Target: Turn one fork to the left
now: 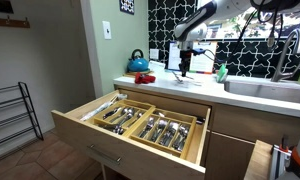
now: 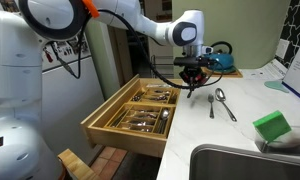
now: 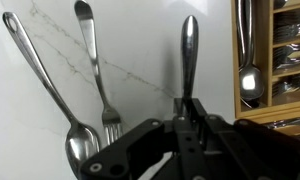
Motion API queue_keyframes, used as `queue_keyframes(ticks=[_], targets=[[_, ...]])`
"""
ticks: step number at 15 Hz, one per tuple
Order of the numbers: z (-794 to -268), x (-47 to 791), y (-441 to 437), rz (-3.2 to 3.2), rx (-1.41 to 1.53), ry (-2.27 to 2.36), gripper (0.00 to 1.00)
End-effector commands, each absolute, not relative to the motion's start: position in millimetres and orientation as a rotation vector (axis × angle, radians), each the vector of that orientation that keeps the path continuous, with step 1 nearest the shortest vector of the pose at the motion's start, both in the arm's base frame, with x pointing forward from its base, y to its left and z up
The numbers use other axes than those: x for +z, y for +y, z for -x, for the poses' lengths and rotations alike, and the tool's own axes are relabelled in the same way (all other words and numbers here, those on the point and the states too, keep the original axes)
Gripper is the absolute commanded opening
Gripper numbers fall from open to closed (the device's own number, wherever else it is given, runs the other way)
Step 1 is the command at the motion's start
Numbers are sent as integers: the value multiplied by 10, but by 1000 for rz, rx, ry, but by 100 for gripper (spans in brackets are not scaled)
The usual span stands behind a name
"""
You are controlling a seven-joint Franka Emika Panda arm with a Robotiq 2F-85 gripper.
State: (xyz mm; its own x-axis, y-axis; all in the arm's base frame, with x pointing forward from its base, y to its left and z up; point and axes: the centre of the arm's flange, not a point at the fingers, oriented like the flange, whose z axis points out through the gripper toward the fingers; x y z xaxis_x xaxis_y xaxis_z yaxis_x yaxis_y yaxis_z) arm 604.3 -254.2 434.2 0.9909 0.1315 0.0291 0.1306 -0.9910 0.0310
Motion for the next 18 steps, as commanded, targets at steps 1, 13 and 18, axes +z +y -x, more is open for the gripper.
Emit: queue_keyframes(ticks=[1,13,18], targets=[[-6065,4250,-2664,-3122,19,207,3],[-6161,3891,-2966,-3106,-70,265,3],[-6255,3793,-3026,-3091,-111,286,3]])
